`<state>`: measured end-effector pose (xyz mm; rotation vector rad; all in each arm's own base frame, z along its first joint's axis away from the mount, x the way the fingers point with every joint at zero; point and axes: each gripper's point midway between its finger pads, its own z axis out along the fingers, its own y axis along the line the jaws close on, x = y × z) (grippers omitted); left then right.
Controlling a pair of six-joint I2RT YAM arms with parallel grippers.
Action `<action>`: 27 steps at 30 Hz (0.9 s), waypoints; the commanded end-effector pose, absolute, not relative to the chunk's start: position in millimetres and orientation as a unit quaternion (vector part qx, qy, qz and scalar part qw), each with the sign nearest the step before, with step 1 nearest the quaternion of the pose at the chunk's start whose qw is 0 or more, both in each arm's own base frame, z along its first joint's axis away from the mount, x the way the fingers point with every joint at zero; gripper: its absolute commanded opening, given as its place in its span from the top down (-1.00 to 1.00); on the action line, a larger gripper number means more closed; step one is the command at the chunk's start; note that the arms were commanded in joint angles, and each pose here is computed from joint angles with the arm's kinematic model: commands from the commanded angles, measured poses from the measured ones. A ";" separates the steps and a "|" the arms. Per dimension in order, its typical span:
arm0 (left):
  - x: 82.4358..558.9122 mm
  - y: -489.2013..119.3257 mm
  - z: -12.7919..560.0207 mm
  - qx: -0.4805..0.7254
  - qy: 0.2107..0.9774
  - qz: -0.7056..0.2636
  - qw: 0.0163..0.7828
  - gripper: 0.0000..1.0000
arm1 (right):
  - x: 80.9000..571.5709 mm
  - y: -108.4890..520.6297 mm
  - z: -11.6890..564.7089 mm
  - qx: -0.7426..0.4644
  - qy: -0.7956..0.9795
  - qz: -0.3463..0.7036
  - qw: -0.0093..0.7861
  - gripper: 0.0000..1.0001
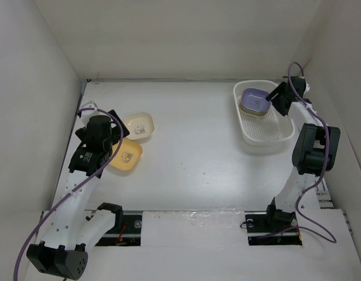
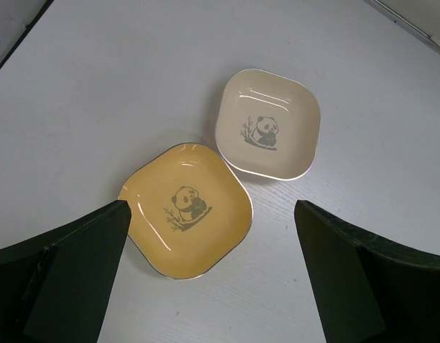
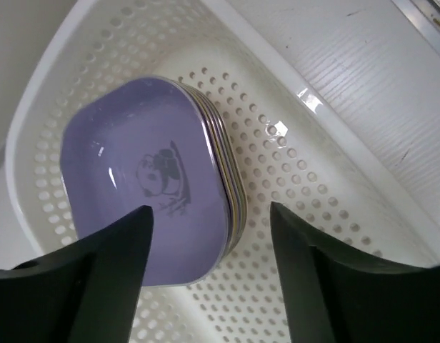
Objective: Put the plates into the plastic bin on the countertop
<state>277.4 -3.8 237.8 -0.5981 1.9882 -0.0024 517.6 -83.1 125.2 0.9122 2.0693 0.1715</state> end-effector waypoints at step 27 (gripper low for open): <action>277.2 68.0 218.9 -0.398 0.785 0.080 0.469 -0.99 | 462.7 457.4 149.0 -0.202 0.849 0.248 0.421 -0.93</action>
